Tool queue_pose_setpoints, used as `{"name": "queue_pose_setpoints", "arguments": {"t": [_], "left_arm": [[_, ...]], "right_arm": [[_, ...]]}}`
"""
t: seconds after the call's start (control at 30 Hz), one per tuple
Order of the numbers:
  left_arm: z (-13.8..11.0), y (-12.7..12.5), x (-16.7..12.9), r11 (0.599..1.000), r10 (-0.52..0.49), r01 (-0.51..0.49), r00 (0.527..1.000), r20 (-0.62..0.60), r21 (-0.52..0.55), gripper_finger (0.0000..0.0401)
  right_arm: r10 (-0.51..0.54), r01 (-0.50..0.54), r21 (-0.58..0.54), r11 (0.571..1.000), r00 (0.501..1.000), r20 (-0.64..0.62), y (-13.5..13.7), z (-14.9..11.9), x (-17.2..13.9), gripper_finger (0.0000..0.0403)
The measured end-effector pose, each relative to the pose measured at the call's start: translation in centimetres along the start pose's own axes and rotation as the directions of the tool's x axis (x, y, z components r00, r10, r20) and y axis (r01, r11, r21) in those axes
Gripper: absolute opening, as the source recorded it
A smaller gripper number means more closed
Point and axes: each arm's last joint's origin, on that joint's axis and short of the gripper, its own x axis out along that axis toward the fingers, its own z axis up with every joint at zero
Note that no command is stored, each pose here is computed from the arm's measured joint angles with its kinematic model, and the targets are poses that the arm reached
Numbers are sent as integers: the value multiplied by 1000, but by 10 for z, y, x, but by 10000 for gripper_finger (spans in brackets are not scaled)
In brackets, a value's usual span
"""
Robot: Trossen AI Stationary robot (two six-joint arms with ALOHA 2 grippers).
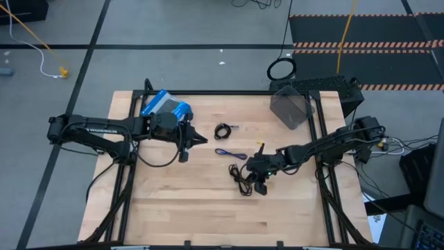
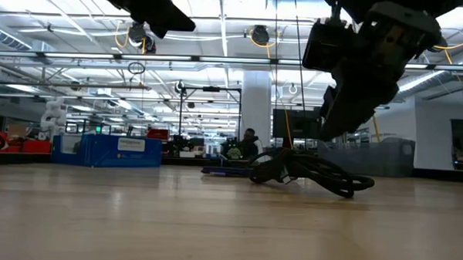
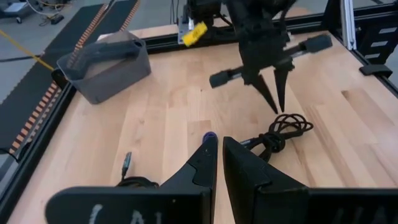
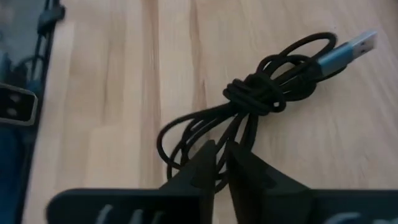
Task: Pick and place USB-C Cables
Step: Put the bottom black charger cable into the bin
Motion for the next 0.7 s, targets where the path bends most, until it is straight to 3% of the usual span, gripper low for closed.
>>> {"name": "queue_pose_setpoints", "arguments": {"t": [0.3, 0.47, 0.7], "left_arm": [[2, 0, 0, 1000, 4, -4, 1000, 20, 2, 31], [2, 0, 0, 1000, 4, -4, 1000, 21, 10, 31], [4, 1, 0, 1000, 6, -7, 999, 37, 12, 31]], "right_arm": [[-1, 1, -60, 998, 1000, 8, 0, 0, 6, 133], [-49, 52, -93, 994, 998, 32, 2, -2, 7, 184], [-78, 82, -93, 992, 996, 48, 3, -2, 7, 227]]}}
